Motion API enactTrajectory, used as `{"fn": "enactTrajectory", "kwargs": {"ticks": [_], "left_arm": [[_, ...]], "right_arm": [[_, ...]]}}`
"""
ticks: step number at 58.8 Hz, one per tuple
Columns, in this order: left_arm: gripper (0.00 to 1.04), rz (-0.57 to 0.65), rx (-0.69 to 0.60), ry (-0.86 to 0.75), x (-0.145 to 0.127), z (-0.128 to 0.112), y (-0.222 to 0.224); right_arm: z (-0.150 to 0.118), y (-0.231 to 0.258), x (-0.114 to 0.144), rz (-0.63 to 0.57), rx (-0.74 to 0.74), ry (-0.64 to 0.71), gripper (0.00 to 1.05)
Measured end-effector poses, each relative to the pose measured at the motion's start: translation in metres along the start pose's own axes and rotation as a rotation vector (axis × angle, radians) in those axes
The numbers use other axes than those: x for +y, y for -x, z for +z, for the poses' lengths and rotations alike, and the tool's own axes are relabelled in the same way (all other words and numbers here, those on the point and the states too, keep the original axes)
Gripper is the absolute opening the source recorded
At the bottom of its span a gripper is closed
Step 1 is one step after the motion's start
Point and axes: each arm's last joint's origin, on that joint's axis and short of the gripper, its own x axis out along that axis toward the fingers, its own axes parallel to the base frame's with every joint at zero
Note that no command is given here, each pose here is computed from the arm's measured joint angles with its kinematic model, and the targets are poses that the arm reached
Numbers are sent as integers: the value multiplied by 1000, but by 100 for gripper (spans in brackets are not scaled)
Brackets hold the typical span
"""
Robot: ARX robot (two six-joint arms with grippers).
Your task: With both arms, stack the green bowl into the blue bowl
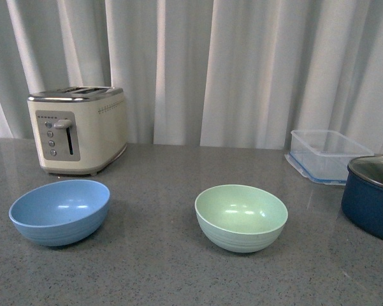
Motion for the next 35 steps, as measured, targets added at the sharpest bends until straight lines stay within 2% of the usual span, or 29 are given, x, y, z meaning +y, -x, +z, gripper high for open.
{"fn": "enactTrajectory", "kwargs": {"ticks": [23, 25, 27, 28, 30, 32, 35], "left_arm": [[98, 8, 3, 0, 0, 0, 0], [98, 78, 85, 25, 0, -2, -1], [98, 210, 262, 38, 2, -1, -2], [98, 228, 305, 41, 2, -1, -2], [98, 398, 475, 23, 7, 0, -7], [98, 462, 546, 25, 12, 0, -14], [98, 496, 571, 41, 17, 3, -24]], "right_arm": [[0, 0, 0, 0, 0, 0, 95], [0, 0, 0, 0, 0, 0, 95], [0, 0, 0, 0, 0, 0, 95], [0, 0, 0, 0, 0, 0, 95], [0, 0, 0, 0, 0, 0, 95], [0, 0, 0, 3, 0, 0, 95], [0, 0, 0, 1, 0, 0, 95]]}}
